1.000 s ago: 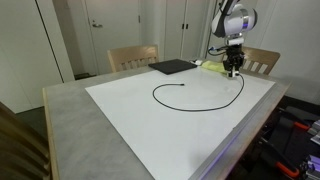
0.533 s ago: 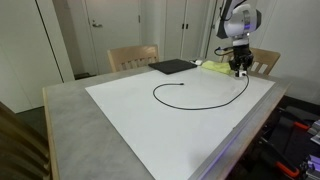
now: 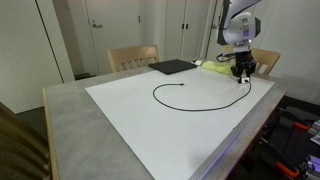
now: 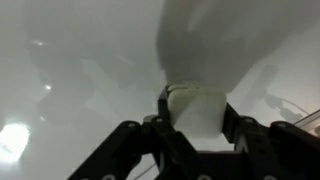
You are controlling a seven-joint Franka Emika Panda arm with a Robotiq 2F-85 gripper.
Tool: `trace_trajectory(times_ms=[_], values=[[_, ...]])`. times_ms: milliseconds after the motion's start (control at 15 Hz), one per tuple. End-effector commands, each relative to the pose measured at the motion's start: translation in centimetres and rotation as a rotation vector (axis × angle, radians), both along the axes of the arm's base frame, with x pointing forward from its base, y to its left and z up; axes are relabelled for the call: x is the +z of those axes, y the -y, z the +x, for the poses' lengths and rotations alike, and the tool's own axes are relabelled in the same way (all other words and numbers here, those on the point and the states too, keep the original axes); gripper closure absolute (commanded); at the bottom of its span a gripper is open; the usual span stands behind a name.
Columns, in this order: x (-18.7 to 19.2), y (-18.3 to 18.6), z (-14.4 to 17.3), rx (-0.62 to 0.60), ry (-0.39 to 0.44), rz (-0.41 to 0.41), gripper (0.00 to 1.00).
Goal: Straighten the cable
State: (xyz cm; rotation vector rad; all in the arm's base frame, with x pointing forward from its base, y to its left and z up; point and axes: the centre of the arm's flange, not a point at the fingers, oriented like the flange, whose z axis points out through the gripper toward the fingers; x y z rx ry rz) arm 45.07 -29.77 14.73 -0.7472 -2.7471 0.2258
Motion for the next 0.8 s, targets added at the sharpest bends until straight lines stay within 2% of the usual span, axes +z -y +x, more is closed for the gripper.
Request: trace_trajectory(times_ms=[0, 267, 400, 533, 733], values=[[-0.5, 0.1, 0.3, -0.032, 0.027, 0.032, 0.74], [-0.4, 0.0, 0.5, -0.031, 0.027, 0.028, 0.74], [0.0, -0.3, 0.6, -0.040, 0.028, 0.016, 0.23], [0.3, -0.5, 0.8, -0.049, 0.035, 0.006, 0.23], [1.3, -1.0, 0.9, -0.054, 0.046, -0.002, 0.03]])
